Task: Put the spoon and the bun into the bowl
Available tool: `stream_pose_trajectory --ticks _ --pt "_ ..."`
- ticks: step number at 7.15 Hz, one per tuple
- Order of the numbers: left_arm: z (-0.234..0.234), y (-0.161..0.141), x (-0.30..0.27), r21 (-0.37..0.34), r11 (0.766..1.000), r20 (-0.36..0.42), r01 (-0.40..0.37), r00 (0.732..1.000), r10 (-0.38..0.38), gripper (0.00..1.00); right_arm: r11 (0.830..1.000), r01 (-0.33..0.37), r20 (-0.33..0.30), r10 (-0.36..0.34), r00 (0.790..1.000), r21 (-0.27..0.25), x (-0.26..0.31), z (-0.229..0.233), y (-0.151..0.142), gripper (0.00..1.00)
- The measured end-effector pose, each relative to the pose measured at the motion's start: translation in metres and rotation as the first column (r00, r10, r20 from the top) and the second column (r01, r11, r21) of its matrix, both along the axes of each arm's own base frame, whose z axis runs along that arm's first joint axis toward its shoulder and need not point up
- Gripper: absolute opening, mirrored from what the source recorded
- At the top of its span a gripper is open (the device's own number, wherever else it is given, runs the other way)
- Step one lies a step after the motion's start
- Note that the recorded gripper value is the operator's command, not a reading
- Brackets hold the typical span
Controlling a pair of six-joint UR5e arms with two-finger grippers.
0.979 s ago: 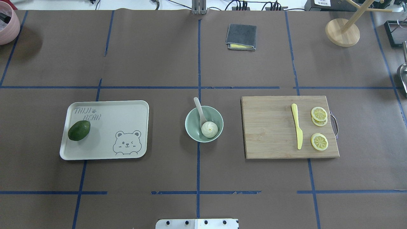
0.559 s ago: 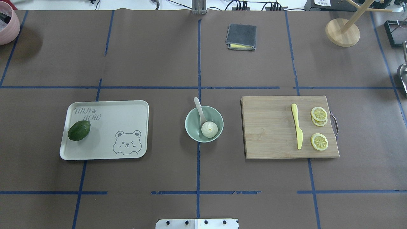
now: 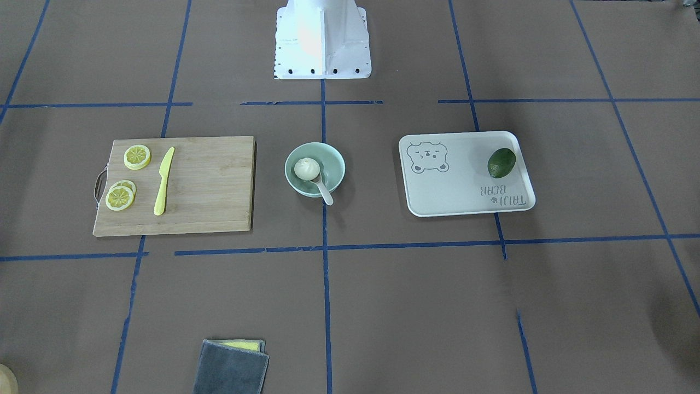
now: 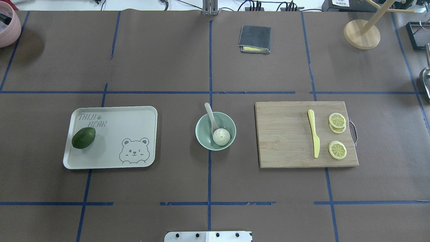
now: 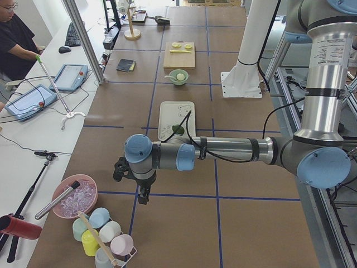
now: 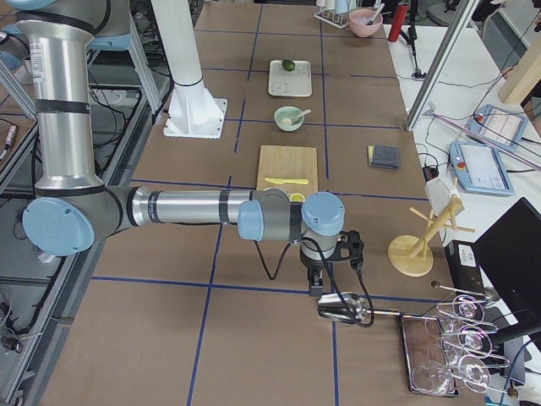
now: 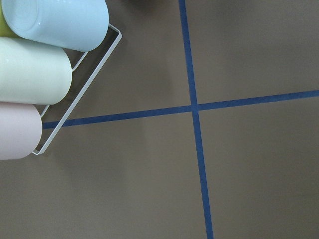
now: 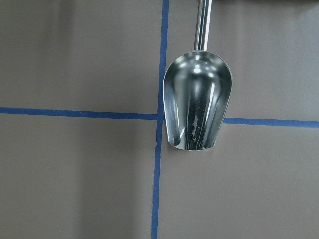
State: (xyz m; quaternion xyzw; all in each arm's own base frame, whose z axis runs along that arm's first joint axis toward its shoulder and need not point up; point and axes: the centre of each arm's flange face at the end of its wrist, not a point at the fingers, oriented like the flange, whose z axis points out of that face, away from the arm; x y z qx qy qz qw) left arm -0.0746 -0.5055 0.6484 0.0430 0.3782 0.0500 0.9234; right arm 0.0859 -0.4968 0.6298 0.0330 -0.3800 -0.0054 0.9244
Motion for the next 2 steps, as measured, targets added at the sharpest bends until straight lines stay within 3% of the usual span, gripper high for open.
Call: stream_pose_trajectory --ticks 2 --pt "-0.0019 -0.0007 0.0000 0.004 1.000 0.000 0.000 1.000 0.000 1.00 1.000 -0.001 -0.001 0.001 1.000 0.003 0.0001 -0.0018 -0.0002 1.00"
